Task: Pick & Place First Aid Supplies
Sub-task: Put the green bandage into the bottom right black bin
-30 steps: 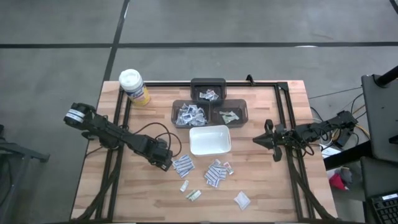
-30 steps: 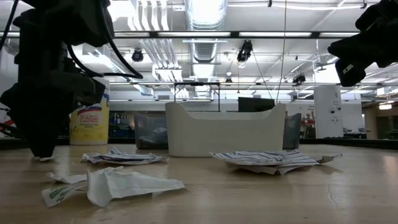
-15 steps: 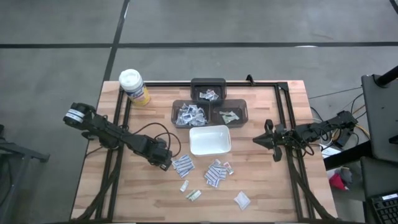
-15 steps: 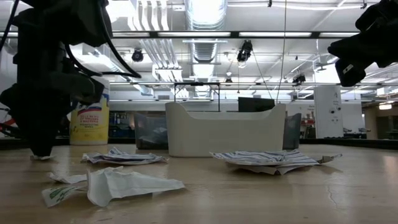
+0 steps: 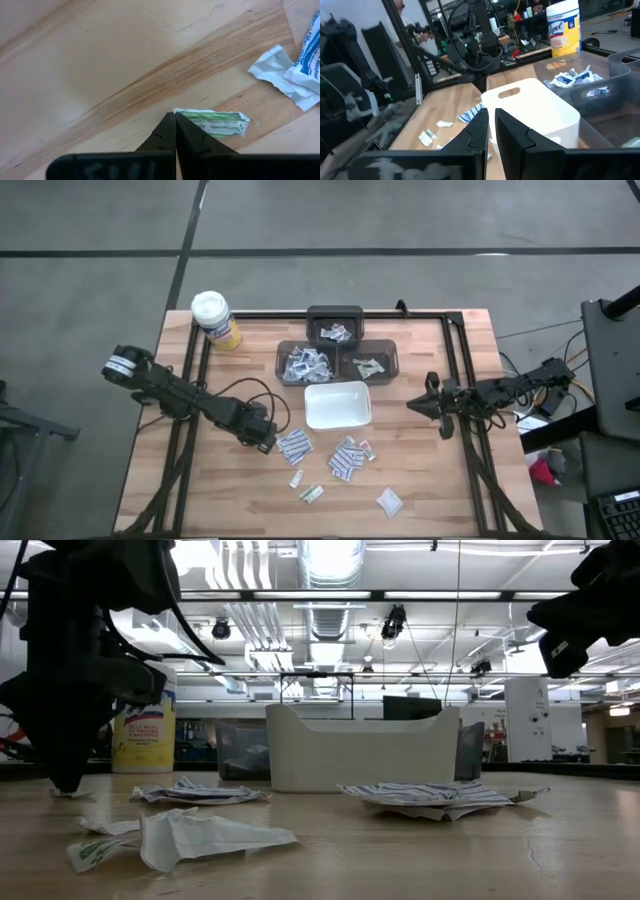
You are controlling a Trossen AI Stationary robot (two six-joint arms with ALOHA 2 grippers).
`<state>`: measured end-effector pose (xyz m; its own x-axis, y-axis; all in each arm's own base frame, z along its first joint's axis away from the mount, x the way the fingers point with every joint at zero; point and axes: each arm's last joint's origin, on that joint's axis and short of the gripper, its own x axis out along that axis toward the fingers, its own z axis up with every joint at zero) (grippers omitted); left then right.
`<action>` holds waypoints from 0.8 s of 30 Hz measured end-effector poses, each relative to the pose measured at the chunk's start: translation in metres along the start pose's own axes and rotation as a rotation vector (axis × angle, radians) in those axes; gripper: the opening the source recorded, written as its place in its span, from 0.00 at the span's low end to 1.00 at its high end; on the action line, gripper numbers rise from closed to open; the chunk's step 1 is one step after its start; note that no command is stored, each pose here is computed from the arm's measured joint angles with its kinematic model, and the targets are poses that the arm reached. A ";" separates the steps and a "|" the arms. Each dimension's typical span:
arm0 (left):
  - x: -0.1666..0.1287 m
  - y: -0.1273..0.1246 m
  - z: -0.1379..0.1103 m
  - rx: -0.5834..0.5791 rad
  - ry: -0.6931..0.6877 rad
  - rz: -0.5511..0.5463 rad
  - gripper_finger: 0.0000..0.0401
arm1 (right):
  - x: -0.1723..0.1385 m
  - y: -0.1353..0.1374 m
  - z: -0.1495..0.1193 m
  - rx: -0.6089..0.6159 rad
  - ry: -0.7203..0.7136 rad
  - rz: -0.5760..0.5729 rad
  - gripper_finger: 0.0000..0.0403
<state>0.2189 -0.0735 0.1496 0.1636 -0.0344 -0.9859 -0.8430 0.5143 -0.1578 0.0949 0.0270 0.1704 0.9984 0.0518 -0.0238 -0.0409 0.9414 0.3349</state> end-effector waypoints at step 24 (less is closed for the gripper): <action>-0.131 -0.065 0.029 0.069 -0.567 -0.503 0.00 | -0.003 0.007 0.024 0.307 -0.224 0.111 0.08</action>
<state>0.2674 -0.0781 0.2907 0.7737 0.1573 -0.6137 -0.5664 0.6058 -0.5588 0.0924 0.0260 0.1952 0.9740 0.0418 0.2227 -0.1690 0.7889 0.5909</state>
